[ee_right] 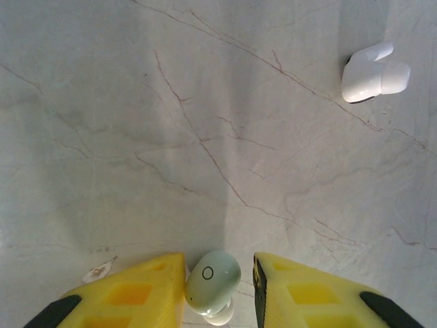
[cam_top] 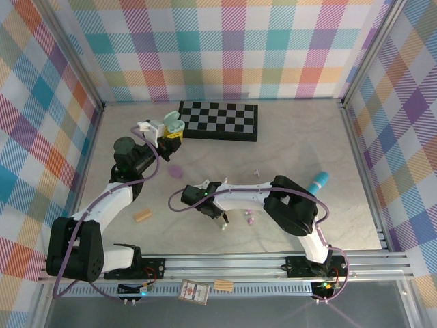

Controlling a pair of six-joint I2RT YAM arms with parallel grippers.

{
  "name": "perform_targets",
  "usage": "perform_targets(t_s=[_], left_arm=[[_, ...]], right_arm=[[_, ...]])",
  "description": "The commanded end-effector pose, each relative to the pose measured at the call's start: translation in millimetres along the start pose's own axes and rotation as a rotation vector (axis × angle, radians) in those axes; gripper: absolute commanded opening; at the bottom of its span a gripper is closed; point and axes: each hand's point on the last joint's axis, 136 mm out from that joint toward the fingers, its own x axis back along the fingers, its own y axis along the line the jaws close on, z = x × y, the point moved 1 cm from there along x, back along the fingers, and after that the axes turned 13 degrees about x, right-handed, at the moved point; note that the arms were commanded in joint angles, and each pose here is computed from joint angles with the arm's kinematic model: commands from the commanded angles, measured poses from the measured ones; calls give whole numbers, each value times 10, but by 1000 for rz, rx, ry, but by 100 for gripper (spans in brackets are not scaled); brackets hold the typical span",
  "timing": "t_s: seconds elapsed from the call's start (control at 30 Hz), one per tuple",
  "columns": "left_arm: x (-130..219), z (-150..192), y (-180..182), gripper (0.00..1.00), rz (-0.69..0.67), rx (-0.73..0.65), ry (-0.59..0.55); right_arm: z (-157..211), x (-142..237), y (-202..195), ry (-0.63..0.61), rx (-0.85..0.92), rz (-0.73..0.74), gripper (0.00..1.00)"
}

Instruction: Insert the wireless bluetooth earbuds into the charging case

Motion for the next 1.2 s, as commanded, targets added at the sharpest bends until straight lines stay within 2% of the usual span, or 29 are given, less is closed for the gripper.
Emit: perform_targets(t_s=[0.0, 0.17, 0.63, 1.17], left_arm=[[19, -233, -71, 31, 27, -41, -53], [18, -237, -74, 31, 28, -40, -52], [16, -226, -88, 31, 39, -34, -51], [10, -203, -88, 31, 44, -30, -43]], right_arm=[[96, -17, -95, 52, 3, 59, 32], [134, 43, -168, 61, -14, 73, 33], [84, -84, -128, 63, -18, 63, 31], [-21, -83, -128, 53, -5, 59, 20]])
